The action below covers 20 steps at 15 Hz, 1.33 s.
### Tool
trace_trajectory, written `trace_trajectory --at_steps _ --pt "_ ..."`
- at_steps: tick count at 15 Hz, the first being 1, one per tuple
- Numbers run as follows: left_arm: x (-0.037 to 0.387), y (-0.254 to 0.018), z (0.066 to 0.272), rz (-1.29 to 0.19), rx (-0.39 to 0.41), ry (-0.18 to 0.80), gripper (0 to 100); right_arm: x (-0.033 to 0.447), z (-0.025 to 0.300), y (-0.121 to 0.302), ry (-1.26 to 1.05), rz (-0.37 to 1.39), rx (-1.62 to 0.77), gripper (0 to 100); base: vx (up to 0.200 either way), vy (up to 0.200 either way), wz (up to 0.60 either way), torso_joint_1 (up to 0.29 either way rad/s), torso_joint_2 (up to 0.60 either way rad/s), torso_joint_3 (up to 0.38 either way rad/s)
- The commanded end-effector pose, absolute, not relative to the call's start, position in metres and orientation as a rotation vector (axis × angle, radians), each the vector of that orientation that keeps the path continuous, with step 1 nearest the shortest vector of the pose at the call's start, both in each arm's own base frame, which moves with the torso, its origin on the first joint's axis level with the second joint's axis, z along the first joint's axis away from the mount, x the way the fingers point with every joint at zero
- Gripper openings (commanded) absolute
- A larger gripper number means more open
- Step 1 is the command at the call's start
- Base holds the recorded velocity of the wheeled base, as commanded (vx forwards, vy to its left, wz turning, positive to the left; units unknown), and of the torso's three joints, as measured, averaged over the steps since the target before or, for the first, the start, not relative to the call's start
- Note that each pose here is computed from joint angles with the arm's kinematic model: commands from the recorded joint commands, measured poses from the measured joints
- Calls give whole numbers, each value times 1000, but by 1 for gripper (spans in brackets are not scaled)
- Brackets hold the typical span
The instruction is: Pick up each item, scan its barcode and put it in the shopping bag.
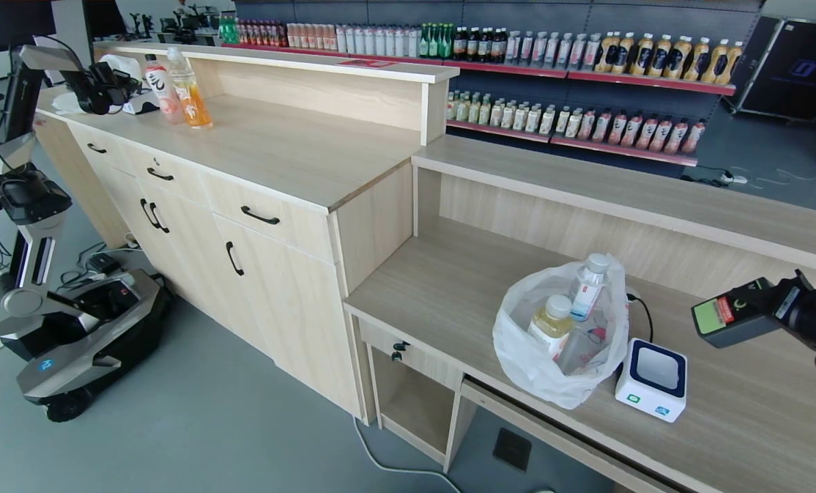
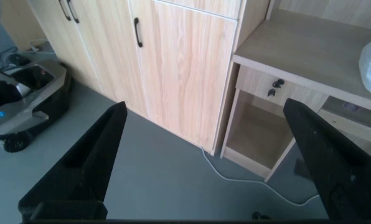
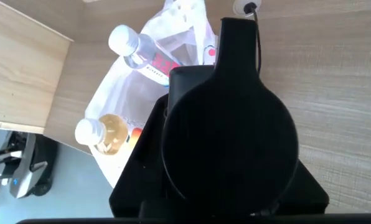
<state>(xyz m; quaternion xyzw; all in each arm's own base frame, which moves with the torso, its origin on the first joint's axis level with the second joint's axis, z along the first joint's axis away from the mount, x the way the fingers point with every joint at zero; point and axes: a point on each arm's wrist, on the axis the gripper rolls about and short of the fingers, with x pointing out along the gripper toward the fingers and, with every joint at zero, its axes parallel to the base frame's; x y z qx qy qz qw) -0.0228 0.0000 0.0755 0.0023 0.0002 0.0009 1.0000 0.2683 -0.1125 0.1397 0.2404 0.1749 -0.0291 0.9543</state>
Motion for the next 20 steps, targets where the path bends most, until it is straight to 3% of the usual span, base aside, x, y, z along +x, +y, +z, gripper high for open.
trace_trajectory --at_steps 1,7,20 --pt "-23 0 75 2 5 0 100 275 121 -115 410 -30 515 0 0 0 0 0 0 0" --pt "-23 0 75 2 5 0 100 273 89 -114 503 -9 478 0 0 0 0 0 0 0" --pt "-23 0 75 2 5 0 100 295 67 -120 499 1 466 0 0 0 0 0 0 0"
